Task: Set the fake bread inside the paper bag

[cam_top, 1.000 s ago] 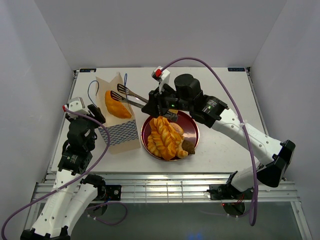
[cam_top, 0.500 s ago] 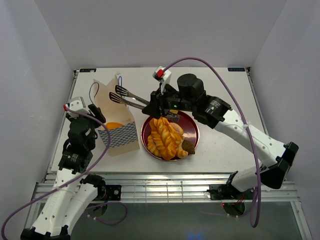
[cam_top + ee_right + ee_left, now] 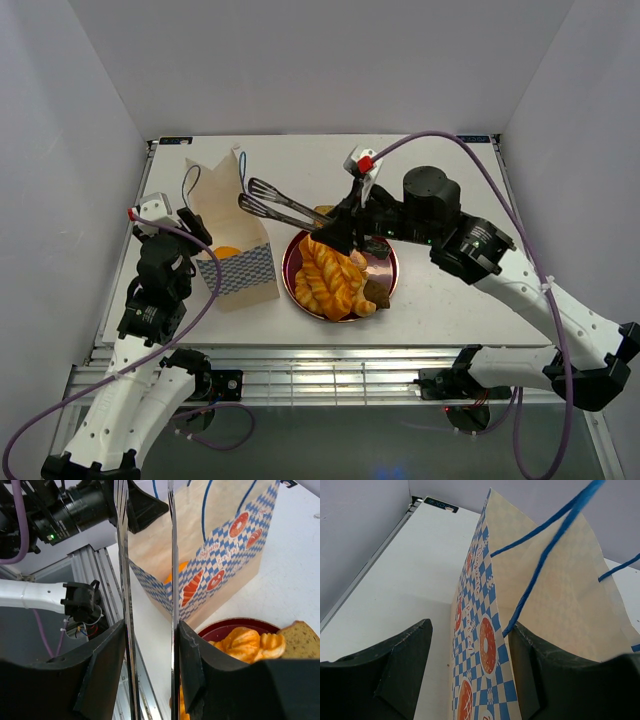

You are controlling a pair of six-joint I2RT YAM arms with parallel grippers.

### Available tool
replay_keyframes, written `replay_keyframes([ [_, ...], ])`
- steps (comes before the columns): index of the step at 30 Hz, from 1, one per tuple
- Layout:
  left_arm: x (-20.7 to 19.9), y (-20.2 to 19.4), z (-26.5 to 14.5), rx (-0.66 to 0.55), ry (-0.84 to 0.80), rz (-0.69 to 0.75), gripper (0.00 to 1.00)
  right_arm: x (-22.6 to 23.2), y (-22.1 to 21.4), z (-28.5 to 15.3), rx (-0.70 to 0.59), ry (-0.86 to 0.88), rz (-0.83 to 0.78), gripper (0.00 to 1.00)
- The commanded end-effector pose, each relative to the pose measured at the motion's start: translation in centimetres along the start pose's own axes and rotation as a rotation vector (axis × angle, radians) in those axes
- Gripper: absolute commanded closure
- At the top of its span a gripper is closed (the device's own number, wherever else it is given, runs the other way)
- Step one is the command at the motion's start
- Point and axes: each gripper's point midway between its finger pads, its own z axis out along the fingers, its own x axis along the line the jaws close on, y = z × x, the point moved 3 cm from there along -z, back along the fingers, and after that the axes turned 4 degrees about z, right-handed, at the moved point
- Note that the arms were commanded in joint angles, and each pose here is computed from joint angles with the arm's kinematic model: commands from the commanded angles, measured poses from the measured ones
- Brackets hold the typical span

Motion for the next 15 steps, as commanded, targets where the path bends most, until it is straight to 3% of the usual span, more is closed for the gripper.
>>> replay_keyframes([
  [1,-0.1,-0.1,0.0,0.005,-0.001,0.003,0.28,-0.1,0.4,-2.4,-0.051,-0.063,-0.035,0.51],
  [15,-0.2,-0.2,0.1,0.012,-0.004,0.010,0.28,-2.6,-6.7,-6.8,0.014,-0.267,0.054,0.54],
])
